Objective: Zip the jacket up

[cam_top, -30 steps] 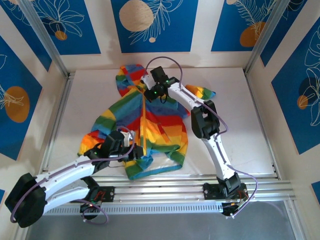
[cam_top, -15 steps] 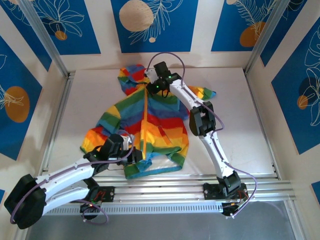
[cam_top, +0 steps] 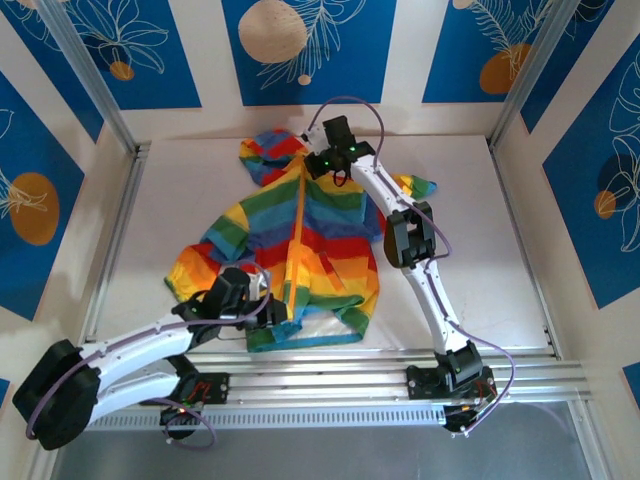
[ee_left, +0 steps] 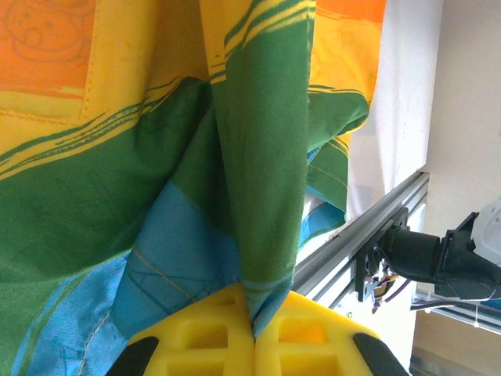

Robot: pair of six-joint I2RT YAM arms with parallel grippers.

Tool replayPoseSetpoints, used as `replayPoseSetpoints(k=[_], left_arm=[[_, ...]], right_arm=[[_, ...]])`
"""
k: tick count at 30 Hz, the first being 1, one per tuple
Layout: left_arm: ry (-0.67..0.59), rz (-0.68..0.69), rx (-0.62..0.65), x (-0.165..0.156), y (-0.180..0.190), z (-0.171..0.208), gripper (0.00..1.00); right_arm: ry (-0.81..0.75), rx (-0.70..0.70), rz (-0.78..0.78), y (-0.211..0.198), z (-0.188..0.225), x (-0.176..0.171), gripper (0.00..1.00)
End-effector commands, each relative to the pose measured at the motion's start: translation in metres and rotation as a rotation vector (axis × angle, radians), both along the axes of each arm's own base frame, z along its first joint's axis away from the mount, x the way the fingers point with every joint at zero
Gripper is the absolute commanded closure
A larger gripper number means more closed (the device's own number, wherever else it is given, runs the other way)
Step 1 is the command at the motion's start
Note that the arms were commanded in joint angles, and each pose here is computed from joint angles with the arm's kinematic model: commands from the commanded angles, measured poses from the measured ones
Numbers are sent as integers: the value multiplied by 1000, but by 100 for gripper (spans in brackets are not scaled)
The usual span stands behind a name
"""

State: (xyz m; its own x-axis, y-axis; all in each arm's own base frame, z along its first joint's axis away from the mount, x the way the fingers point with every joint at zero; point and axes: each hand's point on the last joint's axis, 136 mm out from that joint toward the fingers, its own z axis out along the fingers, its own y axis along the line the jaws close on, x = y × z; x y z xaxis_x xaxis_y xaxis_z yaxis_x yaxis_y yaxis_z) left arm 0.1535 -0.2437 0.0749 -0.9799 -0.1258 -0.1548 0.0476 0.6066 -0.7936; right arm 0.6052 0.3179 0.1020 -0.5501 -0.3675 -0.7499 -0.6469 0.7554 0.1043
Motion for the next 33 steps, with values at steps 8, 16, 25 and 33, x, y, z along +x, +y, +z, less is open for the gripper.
replayPoseSetpoints(k=[8,16,25,33], left_arm=[[88,-58,-4,-6,-14,-22,100],[97,-102,-53,9,-39,-24,100],[69,-118,-1,16,-35,-27,100],[-15,-115,74,23,-16,-11,51]], right_arm=[[-192,79,-100,-29,38,54,100],[-232,88,-115,-43,43,66,100],[-287,51,-137,-46,68,67,77],[-310,-11,-91,-36,104,43,56]])
